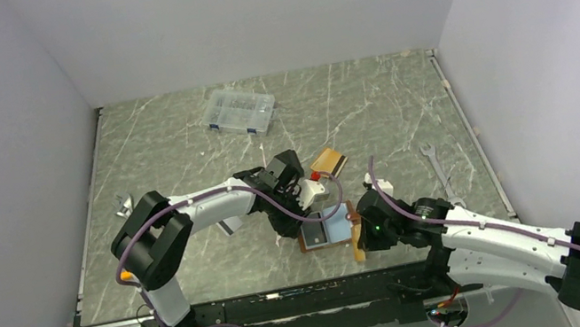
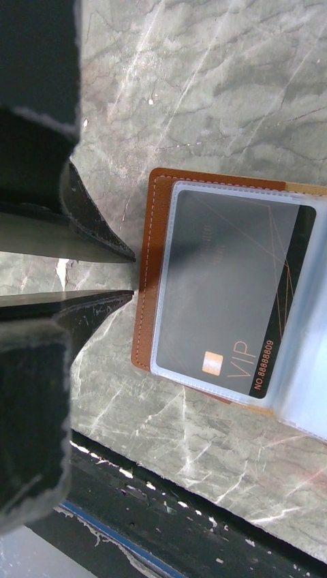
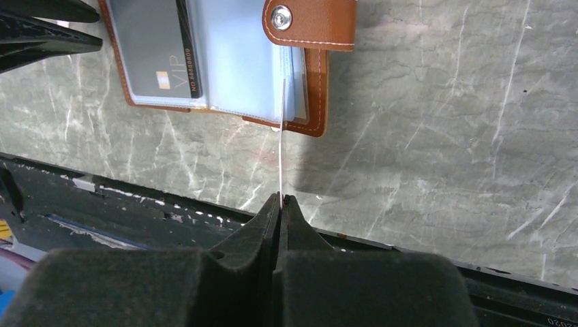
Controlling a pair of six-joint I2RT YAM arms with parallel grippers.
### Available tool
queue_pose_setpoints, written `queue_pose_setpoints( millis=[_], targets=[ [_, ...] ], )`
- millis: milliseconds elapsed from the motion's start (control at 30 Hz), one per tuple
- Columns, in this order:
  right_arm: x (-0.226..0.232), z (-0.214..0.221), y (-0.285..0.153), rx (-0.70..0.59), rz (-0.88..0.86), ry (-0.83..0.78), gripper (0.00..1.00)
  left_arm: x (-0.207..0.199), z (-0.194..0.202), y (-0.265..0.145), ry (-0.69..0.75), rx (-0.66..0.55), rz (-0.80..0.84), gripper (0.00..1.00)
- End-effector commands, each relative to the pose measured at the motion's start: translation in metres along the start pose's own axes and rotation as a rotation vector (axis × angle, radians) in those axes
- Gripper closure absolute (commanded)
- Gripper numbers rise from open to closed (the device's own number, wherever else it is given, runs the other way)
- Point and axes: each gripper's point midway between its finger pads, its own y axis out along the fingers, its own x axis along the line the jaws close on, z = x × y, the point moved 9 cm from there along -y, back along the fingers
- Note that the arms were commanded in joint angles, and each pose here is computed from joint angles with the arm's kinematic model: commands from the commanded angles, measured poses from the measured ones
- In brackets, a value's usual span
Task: Put the credit cards into the card holder
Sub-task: Turn over the card slot in the card holder.
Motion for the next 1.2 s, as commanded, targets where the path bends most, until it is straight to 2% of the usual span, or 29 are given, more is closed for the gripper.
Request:
queue_pose_setpoints(
  millis=[0, 733, 1167],
  targets=[
    [-0.001, 0.001, 0.003, 0.020, -0.014, 0.020, 1.00, -0.003, -0.013, -0.012, 0.045, -0.056, -0.006, 0.74],
    [-0.004, -0.009, 0.005, 0.051, -0.103, 0.011, 1.00, 0.000, -0.015, -0.011, 0.055, -0.050, -0.015, 0.77],
    [-0.008, -0.006, 0.008, 0.070, -0.072, 0.030, 1.00, 0.000, -0.017, -0.012, 0.057, -0.051, -0.014, 0.78]
  ],
)
